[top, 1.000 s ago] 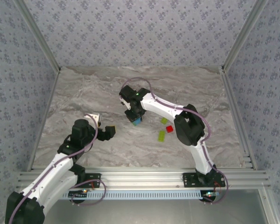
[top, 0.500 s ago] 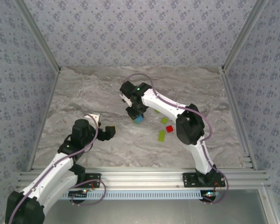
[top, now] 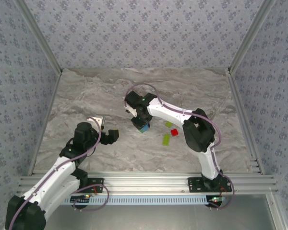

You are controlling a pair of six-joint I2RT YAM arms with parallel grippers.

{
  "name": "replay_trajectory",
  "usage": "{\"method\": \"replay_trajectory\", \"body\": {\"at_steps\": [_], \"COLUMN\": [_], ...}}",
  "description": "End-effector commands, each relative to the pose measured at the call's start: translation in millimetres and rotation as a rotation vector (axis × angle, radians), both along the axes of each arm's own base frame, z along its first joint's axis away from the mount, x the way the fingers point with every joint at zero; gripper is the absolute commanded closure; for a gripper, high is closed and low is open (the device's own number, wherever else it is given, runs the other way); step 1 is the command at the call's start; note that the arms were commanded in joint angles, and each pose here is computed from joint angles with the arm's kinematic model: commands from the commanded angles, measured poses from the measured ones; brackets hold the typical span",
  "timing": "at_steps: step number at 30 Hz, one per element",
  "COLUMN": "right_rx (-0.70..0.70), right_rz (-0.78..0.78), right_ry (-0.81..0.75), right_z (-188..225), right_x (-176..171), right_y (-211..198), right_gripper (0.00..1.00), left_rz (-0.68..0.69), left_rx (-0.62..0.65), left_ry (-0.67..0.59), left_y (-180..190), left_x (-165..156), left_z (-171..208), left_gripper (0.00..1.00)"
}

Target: Assemble a carrot with lego

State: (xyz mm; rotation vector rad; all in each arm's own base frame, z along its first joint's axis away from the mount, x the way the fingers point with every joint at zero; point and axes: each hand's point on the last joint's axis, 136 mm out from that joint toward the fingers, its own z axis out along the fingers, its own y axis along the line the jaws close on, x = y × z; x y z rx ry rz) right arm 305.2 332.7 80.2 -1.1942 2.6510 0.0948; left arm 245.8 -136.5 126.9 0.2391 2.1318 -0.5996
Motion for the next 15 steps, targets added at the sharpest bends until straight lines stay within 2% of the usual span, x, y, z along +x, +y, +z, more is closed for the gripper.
{"method": "replay_trajectory", "body": {"at_steps": [1,7,11,15], "right_rx": [-0.008,-0.026,-0.004,0.045], "right_rz": [0.024,0.039,0.031,0.023], "right_ry": [-0.025,-0.047,-0.082,-0.121], "right_z": [-3,-4,11,34], "right_x": [-2,-3,1,3], "right_y": [-1,-5,-3,-1], "right_gripper": [0.70,0.54,0.44,0.38], "left_rz": [-0.014,-0.016,-0.015,-0.017], "left_rx": [-0.015,-0.013,-0.013,-0.011], "left_ry": [-0.065,-0.062,-0.063,-0.060], "left_y": [-5,-6,-6,-6], "left_x": [8,8,9,9], "left_z": [25,24,25,24], "left_gripper": [0.07,0.07,0.07,0.07]}}
